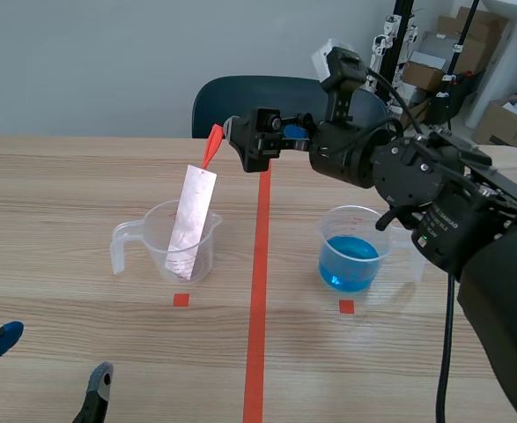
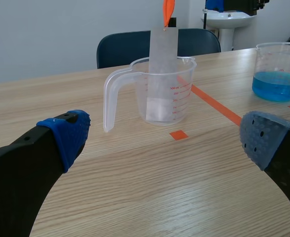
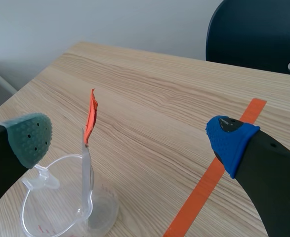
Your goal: Do the redox reaction experiment. lift the metal plate out of the left beaker
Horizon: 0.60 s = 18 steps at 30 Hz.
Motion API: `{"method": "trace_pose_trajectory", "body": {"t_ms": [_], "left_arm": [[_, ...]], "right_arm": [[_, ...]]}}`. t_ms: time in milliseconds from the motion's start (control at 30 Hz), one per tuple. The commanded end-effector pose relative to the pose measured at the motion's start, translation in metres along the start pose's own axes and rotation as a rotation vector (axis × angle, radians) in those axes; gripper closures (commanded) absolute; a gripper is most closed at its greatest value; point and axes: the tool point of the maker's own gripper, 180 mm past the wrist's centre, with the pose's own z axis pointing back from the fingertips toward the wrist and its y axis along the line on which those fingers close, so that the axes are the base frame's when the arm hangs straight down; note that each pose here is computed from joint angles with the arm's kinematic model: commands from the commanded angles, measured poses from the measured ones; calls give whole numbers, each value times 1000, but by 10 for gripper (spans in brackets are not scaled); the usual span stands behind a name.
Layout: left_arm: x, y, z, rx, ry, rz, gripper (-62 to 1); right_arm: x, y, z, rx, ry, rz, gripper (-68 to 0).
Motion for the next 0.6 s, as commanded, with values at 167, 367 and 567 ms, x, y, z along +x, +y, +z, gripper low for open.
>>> {"method": "trace_pose_trajectory", "body": {"t_ms": [167,367,567], "left_arm": [[10,11,-3,57,-50,12,-623],[9,9,-3,47,-47,10,-623],[9,8,-3,44,-46,10,-623]], "right_arm": [[24,8,-14,41,-51,17,-679],[33,11,-24,58,-50,24,-679],[25,28,-37,108,-6,62,-679]]}}
